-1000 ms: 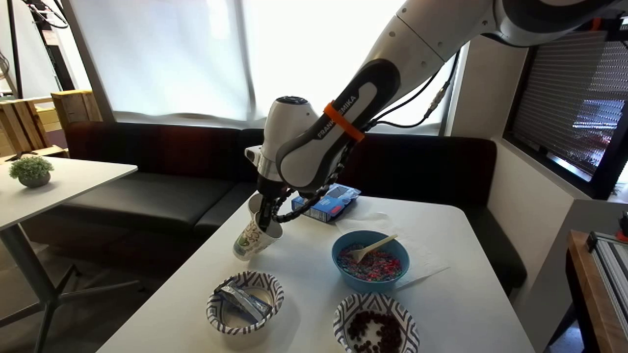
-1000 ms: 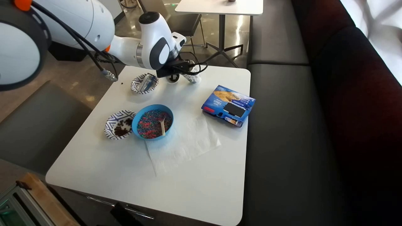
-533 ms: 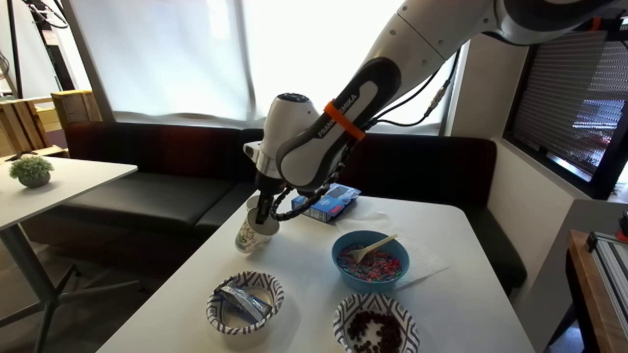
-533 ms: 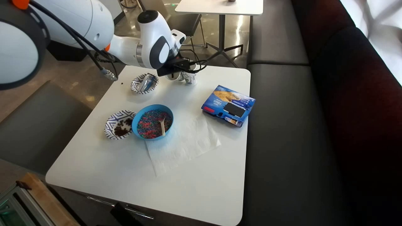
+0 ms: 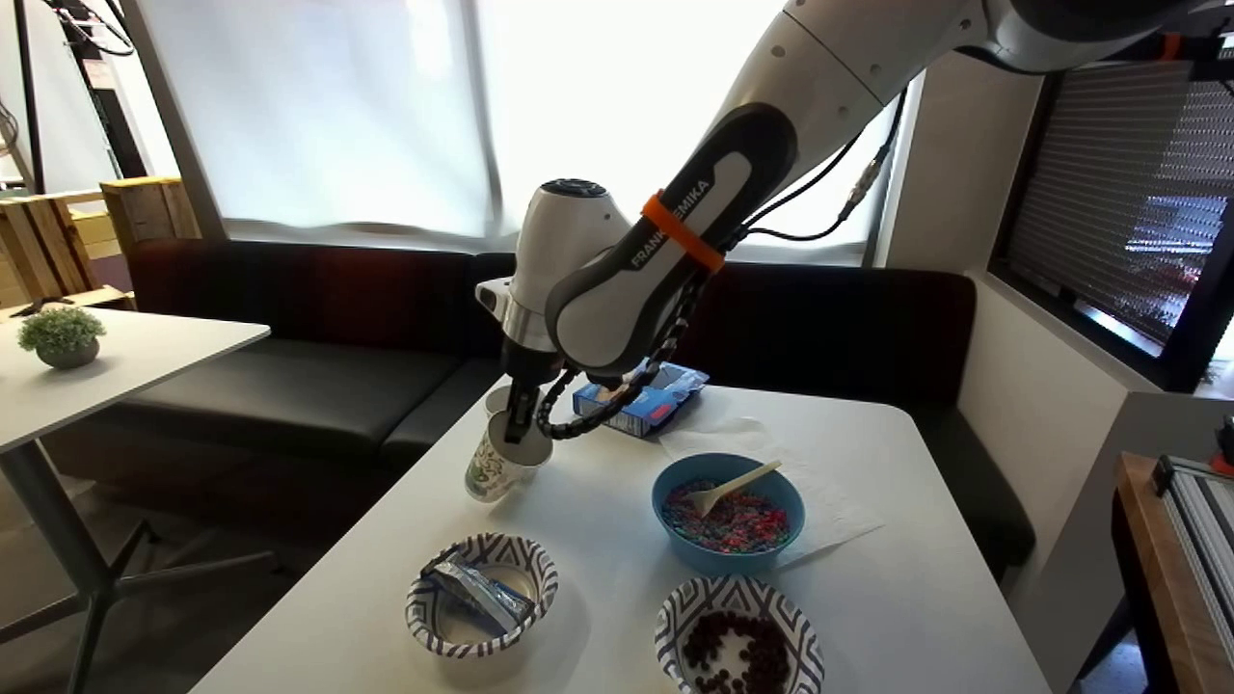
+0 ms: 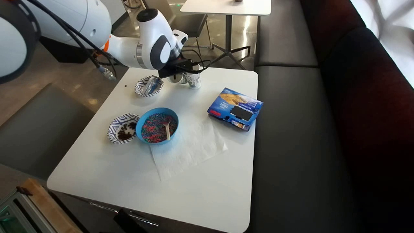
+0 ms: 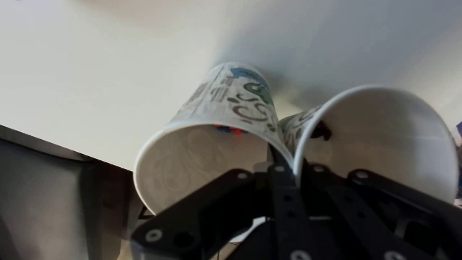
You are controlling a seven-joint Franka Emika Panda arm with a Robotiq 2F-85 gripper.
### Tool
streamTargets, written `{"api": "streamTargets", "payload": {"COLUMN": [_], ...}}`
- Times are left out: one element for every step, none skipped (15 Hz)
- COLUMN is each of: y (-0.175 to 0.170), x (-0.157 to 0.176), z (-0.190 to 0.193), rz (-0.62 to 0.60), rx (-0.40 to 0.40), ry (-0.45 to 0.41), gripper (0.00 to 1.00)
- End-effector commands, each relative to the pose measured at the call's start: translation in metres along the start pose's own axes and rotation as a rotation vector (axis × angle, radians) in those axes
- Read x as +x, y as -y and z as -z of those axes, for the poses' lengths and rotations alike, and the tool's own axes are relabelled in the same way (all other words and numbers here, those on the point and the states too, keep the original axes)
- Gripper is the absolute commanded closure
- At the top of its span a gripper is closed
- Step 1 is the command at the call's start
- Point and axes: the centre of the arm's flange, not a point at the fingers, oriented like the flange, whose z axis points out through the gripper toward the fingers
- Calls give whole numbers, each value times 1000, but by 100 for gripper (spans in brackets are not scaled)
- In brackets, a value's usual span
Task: Move the blue bowl and the paper cups to the front
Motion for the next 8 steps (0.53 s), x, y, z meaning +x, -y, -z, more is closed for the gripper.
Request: {"api": "streamTargets", "payload": {"y": [8, 8, 8, 8, 8, 7, 5, 4], "x": [-10, -13, -17, -22, -27, -33, -37, -44], "z": [32, 36, 40, 45, 50, 56, 61, 67], "rz": [5, -9, -19, -41, -62, -89, -114, -142], "rx": [11, 22, 21, 26, 24, 18, 19, 16], "ry": [85, 103, 119, 131, 144, 151, 158, 169], "gripper": [99, 99, 99, 99, 99, 99, 99, 99]}}
